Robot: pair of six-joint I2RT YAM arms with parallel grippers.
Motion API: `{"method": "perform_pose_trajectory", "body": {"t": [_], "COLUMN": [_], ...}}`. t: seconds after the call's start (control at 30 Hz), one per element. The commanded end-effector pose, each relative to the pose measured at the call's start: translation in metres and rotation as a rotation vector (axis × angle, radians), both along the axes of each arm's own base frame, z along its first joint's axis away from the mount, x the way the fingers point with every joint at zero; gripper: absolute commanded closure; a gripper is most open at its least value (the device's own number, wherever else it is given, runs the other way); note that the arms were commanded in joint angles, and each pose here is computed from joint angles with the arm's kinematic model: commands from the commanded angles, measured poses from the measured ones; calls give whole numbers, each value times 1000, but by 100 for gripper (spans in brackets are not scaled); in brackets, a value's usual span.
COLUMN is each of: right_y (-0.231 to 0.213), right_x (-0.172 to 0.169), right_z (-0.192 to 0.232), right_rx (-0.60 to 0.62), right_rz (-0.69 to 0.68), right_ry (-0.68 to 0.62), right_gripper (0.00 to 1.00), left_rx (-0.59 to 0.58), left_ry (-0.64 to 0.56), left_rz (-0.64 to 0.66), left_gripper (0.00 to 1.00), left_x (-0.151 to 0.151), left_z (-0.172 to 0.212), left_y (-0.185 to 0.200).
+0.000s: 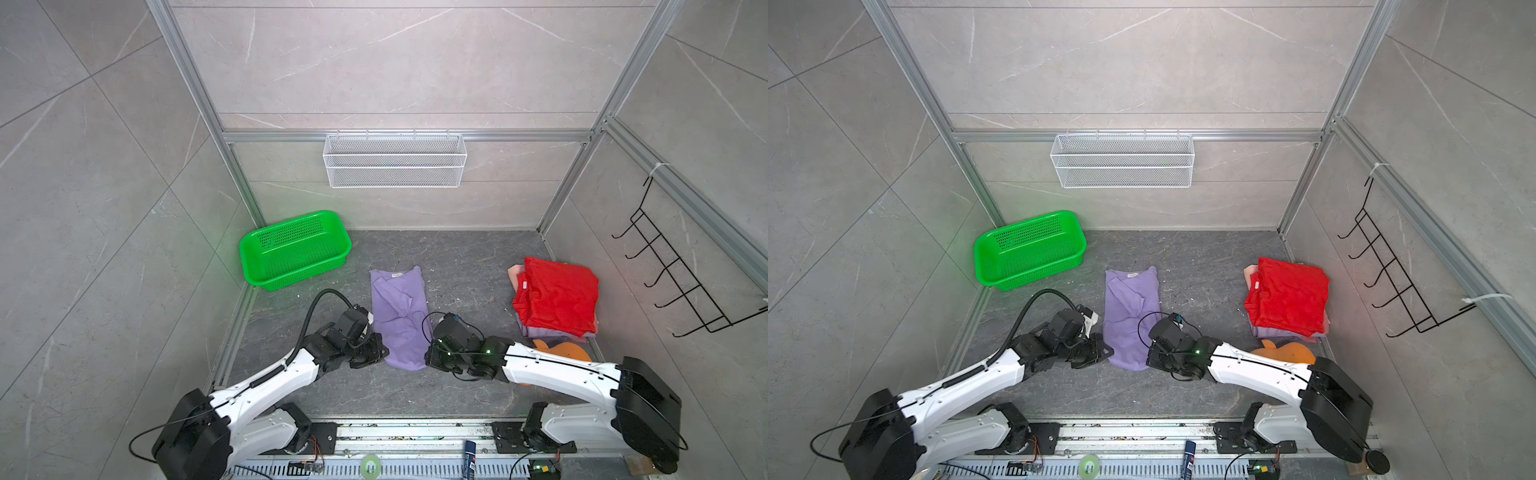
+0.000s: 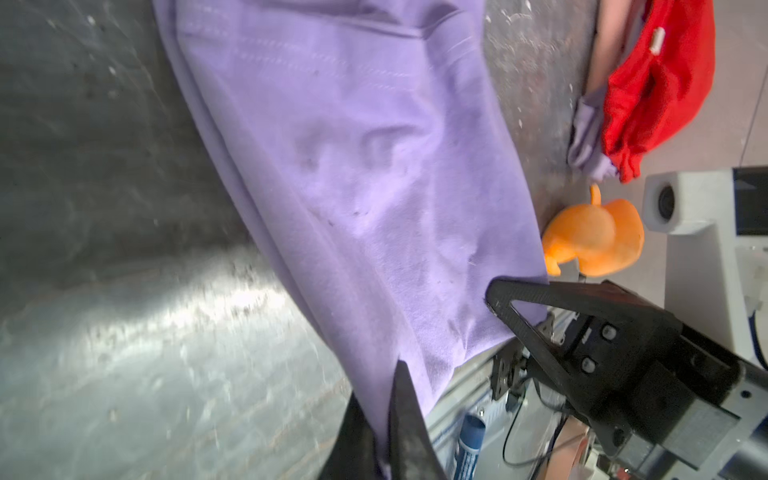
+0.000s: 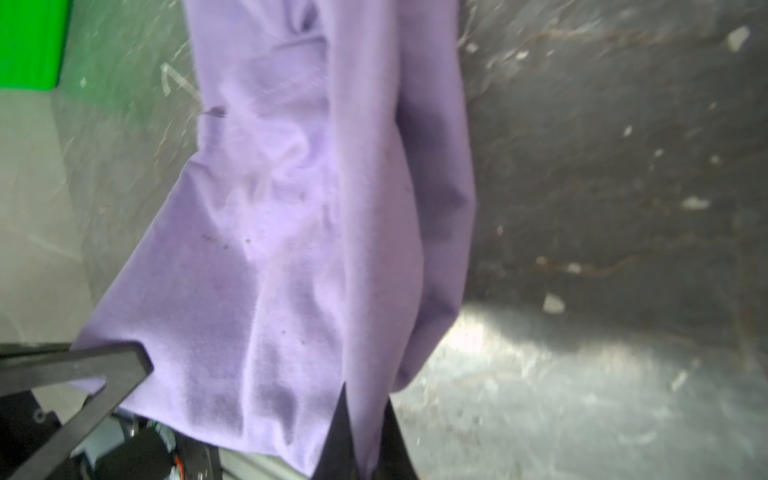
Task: Fold and stack the t-shirts
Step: 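Grasp the near end again with both grippers and fold it onto the far half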
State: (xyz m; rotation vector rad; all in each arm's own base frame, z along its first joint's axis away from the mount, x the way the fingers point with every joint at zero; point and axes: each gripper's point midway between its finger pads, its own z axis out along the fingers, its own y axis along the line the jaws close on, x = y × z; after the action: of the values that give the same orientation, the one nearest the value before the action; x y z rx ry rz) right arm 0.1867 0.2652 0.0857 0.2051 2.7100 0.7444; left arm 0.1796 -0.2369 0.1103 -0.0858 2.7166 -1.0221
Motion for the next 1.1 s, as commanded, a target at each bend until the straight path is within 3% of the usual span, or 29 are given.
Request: {"method": "perform_pose_trajectory", "body": {"t": [0.0,0.17,0.33,0.5,0.87,1.0,1.03,1.07], "right_y": [-2,7,23,27,18,13,11,11], "right_x": [8,46,89,138,230,260,268,275], "right_z": [31,72,98,92,37,28,26,24], "right_rx": [-1,36,64,112,84,91,87,80], "right_rz": [-27,-134,-163,-219,-341,-383,-384,-384], "right_ry": [-74,-211,-264,-231,-119,-120,-124,-135], "right_gripper": [100,99,99,96,97,95,89,75], "left_rx": [2,26,35,-26,-87,-106,-114,-117], "left_ry": [-47,-152,-213,-245,-116,-82,-73,-67], "left_rz": [46,0,2,20,28,47,49,55], "left_gripper": [100,100,100,100,100,86,81,75], "left_x": [4,25,68,120,209,243,252,259], "left_z": [30,60,76,89,44,29,25,23], "left_y": [7,2,1,1,4,6,6,7]}}
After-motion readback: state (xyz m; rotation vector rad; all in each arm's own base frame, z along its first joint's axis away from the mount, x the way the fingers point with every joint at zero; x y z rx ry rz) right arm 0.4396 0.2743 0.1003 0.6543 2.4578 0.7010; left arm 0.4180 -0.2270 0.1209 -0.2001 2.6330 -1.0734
